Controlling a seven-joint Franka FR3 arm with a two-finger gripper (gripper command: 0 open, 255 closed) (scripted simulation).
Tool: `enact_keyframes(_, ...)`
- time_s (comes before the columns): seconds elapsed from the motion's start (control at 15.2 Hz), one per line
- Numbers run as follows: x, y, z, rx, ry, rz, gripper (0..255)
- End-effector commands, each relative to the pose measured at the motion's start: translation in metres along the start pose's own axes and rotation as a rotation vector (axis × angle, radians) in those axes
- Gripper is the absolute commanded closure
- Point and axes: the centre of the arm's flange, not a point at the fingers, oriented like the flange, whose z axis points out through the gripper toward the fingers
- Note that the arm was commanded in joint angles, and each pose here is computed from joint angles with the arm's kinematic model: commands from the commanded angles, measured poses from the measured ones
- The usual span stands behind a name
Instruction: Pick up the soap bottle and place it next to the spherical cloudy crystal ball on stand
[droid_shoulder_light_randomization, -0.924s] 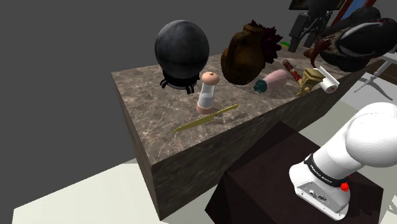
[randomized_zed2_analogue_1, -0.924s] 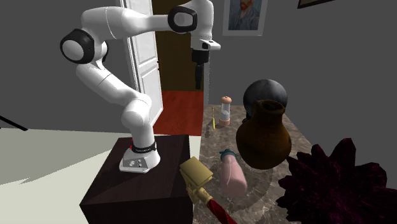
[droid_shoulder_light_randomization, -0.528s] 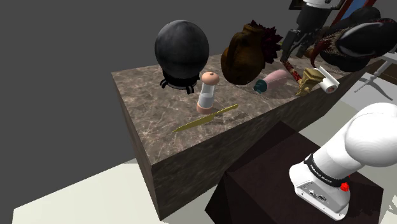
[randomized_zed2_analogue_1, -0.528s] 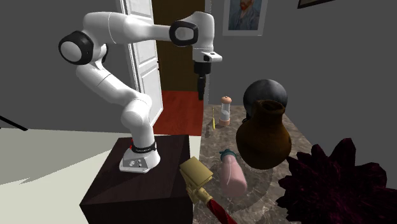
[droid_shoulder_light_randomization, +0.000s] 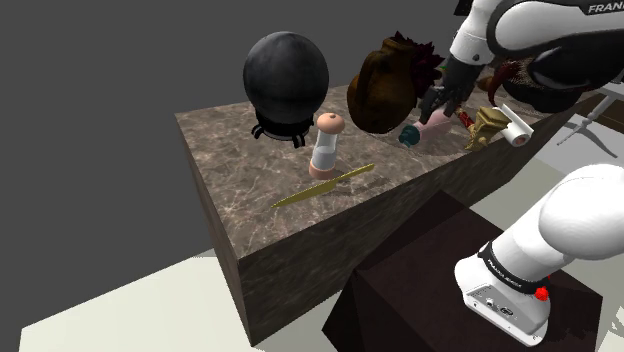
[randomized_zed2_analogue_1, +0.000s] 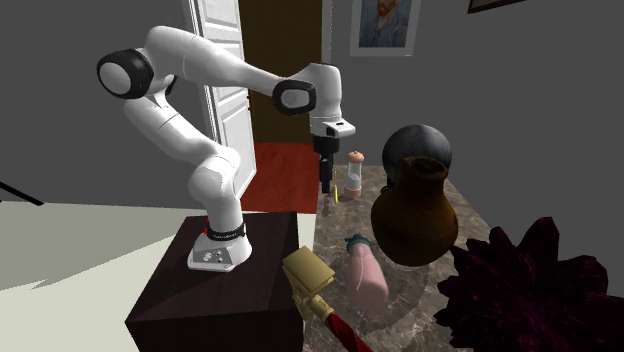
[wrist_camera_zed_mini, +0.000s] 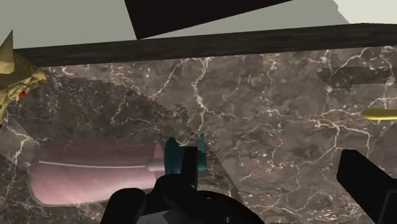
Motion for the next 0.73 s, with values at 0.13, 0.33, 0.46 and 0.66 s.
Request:
enact_keyframes(0.13, 0.012, 0.014, 0.045, -0.012, 0.044, 0.034, 0)
enact_keyframes(0.33, 0.022, 0.025, 0.080, -0.021, 0.073, 0.060, 0)
enact_keyframes(0.46, 0.029, 0.033, 0.103, -0.027, 0.093, 0.077, 0)
enact_keyframes(0.66, 0.033, 0.037, 0.123, -0.030, 0.101, 0.084, 0)
